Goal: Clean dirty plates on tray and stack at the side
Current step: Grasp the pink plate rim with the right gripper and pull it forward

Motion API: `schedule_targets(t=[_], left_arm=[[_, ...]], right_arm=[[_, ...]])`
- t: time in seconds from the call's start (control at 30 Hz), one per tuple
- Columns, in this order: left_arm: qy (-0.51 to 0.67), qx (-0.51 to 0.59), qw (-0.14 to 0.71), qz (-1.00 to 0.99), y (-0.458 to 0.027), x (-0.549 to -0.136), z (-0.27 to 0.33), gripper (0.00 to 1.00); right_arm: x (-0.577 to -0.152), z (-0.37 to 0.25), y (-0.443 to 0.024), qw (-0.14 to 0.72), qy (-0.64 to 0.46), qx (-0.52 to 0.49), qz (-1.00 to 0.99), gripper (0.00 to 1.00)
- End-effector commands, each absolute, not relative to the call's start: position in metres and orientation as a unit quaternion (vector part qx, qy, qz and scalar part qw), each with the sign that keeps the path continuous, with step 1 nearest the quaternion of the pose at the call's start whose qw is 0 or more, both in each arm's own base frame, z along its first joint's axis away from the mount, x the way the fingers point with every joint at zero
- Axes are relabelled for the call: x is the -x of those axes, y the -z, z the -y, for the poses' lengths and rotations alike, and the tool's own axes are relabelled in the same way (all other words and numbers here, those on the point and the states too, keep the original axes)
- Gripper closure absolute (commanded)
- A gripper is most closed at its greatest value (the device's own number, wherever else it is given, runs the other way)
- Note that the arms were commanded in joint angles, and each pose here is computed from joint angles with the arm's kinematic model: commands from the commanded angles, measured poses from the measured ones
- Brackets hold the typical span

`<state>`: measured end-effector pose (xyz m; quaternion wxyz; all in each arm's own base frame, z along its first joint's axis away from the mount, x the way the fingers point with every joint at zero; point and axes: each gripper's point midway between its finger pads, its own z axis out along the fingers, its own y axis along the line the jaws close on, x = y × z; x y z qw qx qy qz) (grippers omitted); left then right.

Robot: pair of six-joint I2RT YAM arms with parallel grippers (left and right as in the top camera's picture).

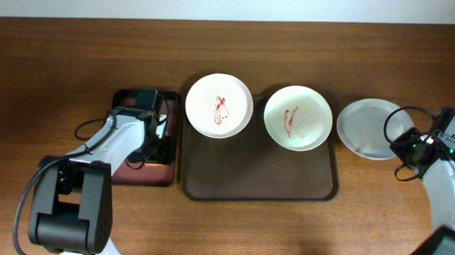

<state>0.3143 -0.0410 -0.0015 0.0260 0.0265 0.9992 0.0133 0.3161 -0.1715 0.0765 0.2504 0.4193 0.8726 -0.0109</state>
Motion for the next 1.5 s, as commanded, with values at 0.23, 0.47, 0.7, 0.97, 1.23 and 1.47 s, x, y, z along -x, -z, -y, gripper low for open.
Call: schedule_targets(t=[0.23, 0.47, 0.7, 0.97, 1.23, 1.47], left_arm=[[-0.019, -0.029, 0.010, -0.999, 0.012, -0.306, 0.039, 0.35], [-0.019, -0.029, 0.010, -0.999, 0.012, -0.306, 0.039, 0.35], [-0.019, -0.029, 0.010, -0.999, 0.012, -0.306, 0.039, 0.36], [-0.020, -0.029, 0.007, -0.999, 0.012, -0.305, 0.038, 0.36], [-0.020, -0.030, 0.002, -0.999, 0.012, -0.302, 0.038, 0.37], [-0.020, -0.030, 0.002, -0.999, 0.012, -0.302, 0.038, 0.37]], right_arm=[[-0.377, 0.104, -0.110, 0.334, -0.201, -0.249, -0.886, 0.34], [-0.393, -0.066, -0.180, 0.297, -0.187, 0.068, -0.934, 0.01], [-0.402, -0.168, -0.184, 0.222, -0.151, 0.205, -0.941, 0.00], [-0.473, -0.223, -0.097, 0.251, -0.168, 0.201, -0.932, 0.27], [-0.470, -0.213, -0.036, 0.197, -0.138, 0.177, -0.955, 0.58], [-0.440, -0.201, -0.039, 0.138, -0.128, 0.171, -0.967, 0.96]])
